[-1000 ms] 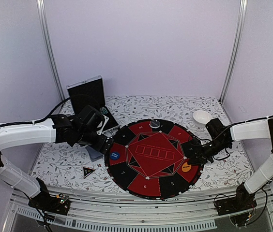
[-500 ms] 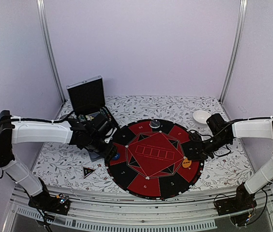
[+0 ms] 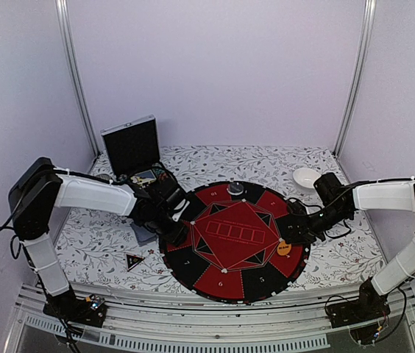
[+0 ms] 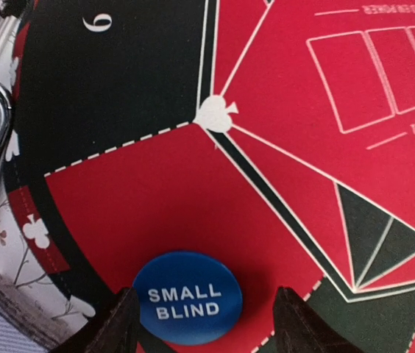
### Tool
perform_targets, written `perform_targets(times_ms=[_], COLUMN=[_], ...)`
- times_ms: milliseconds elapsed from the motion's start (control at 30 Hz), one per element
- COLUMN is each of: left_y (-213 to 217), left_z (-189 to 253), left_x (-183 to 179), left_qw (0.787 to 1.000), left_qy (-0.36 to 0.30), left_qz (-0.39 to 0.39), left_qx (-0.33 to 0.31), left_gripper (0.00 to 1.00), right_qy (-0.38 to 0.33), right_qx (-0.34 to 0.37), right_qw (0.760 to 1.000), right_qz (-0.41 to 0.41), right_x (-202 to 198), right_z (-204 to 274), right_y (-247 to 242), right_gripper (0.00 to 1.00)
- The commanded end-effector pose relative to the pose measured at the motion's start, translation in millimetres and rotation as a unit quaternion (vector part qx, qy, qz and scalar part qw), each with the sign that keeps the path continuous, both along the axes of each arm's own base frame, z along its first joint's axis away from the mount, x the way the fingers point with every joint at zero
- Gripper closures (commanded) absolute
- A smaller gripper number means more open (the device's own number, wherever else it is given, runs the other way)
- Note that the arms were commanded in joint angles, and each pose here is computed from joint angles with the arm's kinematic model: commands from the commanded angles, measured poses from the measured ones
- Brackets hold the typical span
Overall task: Distribute texas hold em gaming equipment
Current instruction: Adjust the small blind button at position 8.
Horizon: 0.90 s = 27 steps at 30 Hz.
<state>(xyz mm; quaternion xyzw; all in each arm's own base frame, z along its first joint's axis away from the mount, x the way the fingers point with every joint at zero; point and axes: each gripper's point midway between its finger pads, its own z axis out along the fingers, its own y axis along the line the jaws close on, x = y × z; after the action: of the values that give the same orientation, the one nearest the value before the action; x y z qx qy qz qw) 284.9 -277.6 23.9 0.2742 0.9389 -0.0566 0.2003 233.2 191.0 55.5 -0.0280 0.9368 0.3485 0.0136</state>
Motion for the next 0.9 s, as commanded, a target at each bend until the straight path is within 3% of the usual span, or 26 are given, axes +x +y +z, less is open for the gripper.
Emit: perform_targets(times_ms=[0,433,867], left_y=[-6,6,3], left_z=[-2,-14,4], left_x=[10,-14,-9], left_qw=[1.0,0.999,0.999], left_qy=[-0.001,0.036,0.016], left_qz=[0.003,0.007,0.008], left_qx=[-0.011,-0.017,-0.032], left_gripper=[0.36,0.41,0.4], right_qy=[-0.013,-0.012,-0.012], right_qx=[0.003,0.004,0.008], right_qw=[1.0,1.0,1.0], right_qz=[0.005,0.009,0.007], right_x=[4,4,4], right_z=[3,0,4], right_y=[0,1,2], right_gripper=[0.98,0.98,0.98])
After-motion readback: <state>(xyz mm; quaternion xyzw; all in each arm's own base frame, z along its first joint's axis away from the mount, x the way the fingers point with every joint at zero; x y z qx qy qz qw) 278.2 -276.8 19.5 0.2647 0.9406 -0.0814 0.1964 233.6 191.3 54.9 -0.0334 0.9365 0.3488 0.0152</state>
